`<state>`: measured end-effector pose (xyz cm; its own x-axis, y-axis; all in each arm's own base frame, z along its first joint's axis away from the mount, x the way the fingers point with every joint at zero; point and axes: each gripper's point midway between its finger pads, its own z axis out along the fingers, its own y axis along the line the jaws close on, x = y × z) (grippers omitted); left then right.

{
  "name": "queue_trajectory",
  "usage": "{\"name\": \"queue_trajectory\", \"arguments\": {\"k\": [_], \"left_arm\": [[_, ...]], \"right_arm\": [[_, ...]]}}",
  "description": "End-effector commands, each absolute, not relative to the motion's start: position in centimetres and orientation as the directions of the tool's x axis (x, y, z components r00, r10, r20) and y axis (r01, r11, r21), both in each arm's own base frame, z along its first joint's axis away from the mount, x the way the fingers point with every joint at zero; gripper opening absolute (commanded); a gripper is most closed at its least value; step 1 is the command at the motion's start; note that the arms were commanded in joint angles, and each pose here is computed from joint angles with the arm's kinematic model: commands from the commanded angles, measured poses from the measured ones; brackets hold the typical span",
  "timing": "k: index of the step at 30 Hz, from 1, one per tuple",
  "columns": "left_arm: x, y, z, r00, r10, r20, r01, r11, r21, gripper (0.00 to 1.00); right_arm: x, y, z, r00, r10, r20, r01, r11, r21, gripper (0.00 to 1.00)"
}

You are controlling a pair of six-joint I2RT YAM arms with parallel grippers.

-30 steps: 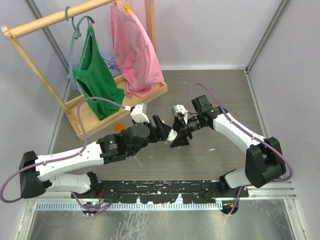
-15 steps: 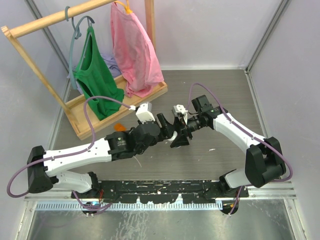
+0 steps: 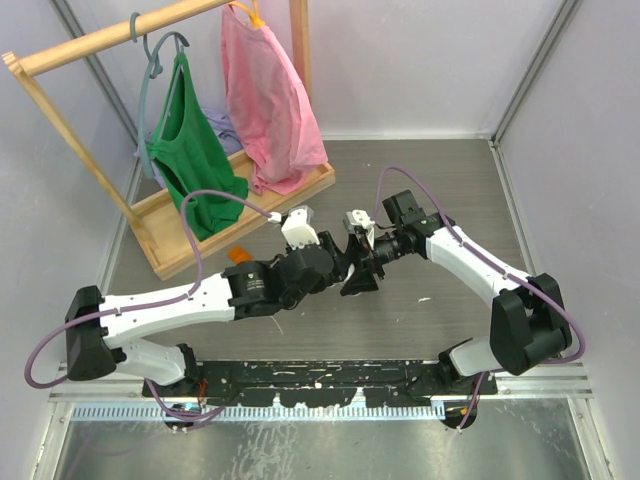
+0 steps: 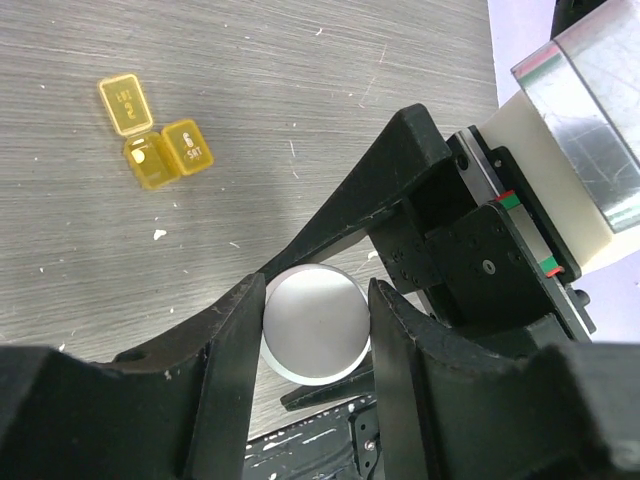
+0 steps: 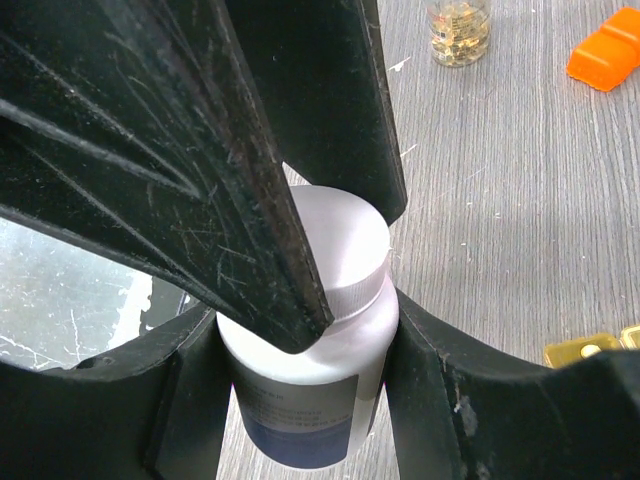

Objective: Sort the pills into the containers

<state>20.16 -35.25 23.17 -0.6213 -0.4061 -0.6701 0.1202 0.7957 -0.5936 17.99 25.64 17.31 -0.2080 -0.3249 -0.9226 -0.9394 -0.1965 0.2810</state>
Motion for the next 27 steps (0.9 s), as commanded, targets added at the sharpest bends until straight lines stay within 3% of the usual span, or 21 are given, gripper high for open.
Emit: {"name": "queue_trajectory", "arguments": {"k": [1,7,13,15,17,19,23,27], "left_arm": [[20.8,-35.2,25.1,-0.583,-0.444,-0.680,0.108,0.788,-0.606,0.42],[20.4,-35.8,24.9,-0.599,-0.408,-0.689,0.147,0.790,-0.595,0.24],[18.9,-37.2,25.4,-0.549,-0.237,-0.802,0.459,0.716,-0.526,0.10],[17.6,-37.3,25.0,-0.510,-0.176,-0.842,0.611,0.615,-0.498,0.09],[15.8,-38.1,26.2,-0.431,-0.158,-0.889,0.805,0.379,-0.457,0.10],[14.5,-37.8,26.0,-0.383,-0.142,-0.913,0.891,0.202,-0.406,0.11],[15.1,-37.4,24.7,-0.379,-0.070,-0.923,0.914,0.127,-0.385,0.08],[16.9,-36.6,25.1,-0.367,-0.093,-0.926,0.910,0.171,-0.378,0.10]], "right_arm": [[18.7,26.1,19.1,-0.154,-0.286,-0.946,-0.950,-0.219,0.221,0.01],[18.7,26.2,19.3,-0.160,-0.283,-0.946,-0.948,-0.222,0.227,0.01],[17.9,26.5,20.2,-0.237,-0.241,-0.941,-0.917,-0.266,0.299,0.01],[17.6,26.6,20.4,-0.267,-0.228,-0.936,-0.902,-0.283,0.326,0.01],[17.4,26.7,20.7,-0.286,-0.216,-0.934,-0.891,-0.298,0.342,0.01],[17.2,26.8,20.8,-0.297,-0.212,-0.931,-0.884,-0.308,0.352,0.01],[17.0,27.0,20.7,-0.297,-0.214,-0.931,-0.882,-0.313,0.353,0.01],[17.0,26.9,20.7,-0.293,-0.216,-0.932,-0.885,-0.309,0.349,0.01]]}}
